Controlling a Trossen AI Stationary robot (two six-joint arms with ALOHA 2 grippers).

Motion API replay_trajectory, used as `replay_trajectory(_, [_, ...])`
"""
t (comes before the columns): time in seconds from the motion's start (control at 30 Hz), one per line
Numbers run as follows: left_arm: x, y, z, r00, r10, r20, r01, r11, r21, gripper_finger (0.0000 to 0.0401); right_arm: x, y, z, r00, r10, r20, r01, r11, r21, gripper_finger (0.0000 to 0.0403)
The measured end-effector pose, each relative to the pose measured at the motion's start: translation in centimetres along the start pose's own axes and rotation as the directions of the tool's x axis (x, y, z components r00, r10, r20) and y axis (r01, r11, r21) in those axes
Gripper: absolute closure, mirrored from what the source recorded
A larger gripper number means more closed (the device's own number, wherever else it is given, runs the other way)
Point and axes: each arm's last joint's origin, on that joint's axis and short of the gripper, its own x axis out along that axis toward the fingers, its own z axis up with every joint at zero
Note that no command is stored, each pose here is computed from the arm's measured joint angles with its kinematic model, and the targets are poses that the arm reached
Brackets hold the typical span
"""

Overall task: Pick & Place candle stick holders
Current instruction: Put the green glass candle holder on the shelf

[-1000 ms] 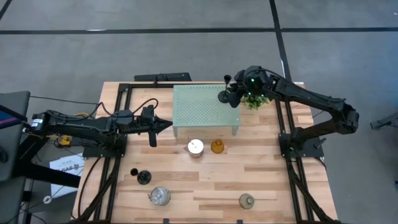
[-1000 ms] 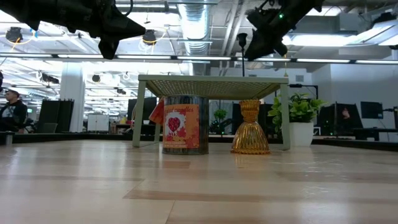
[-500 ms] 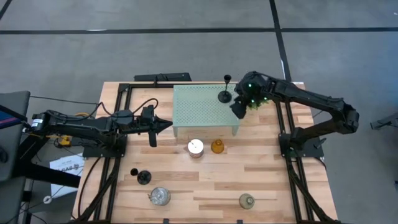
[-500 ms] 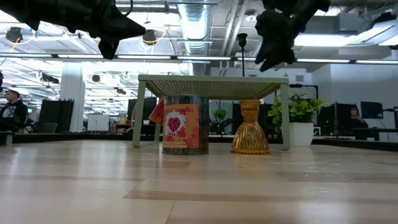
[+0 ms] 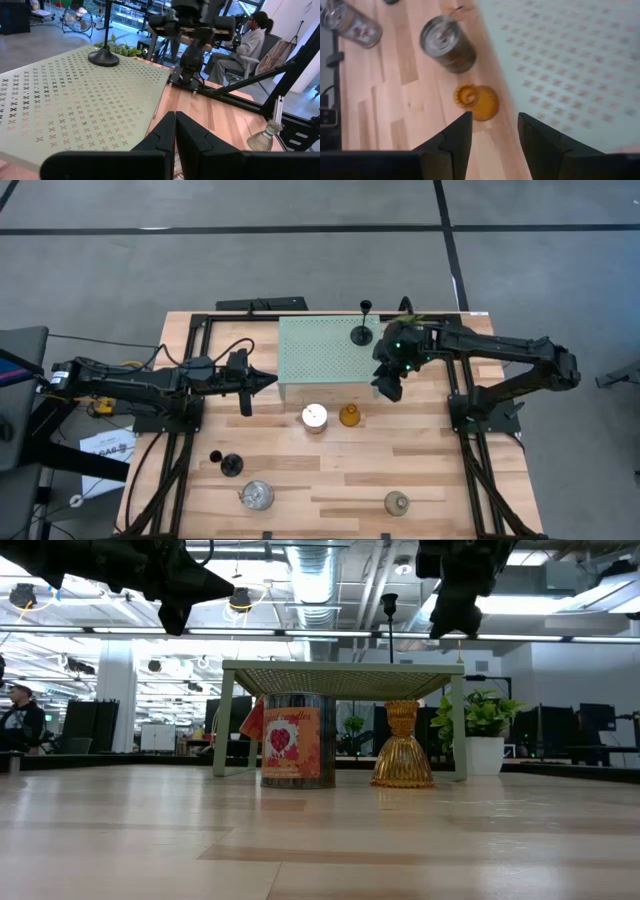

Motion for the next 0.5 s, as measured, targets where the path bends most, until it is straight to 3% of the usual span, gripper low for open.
replay_trajectory(0.3, [0.0, 0.0, 0.0, 1.0, 0.0, 0.0, 0.0, 1.0, -0.003, 0.039, 0.4, 3.7, -1.4, 0.997, -0.063, -0.034, 0.065, 0.996, 0.057, 0.027])
replay_trajectory(0.5, [0.0, 0.0, 0.0, 1.0, 0.0, 0.001, 0.0, 1.0, -0.002, 0.039, -0.1, 5.8, -2.7, 0.991, -0.129, -0.026, 0.129, 0.991, 0.023, 0.0301])
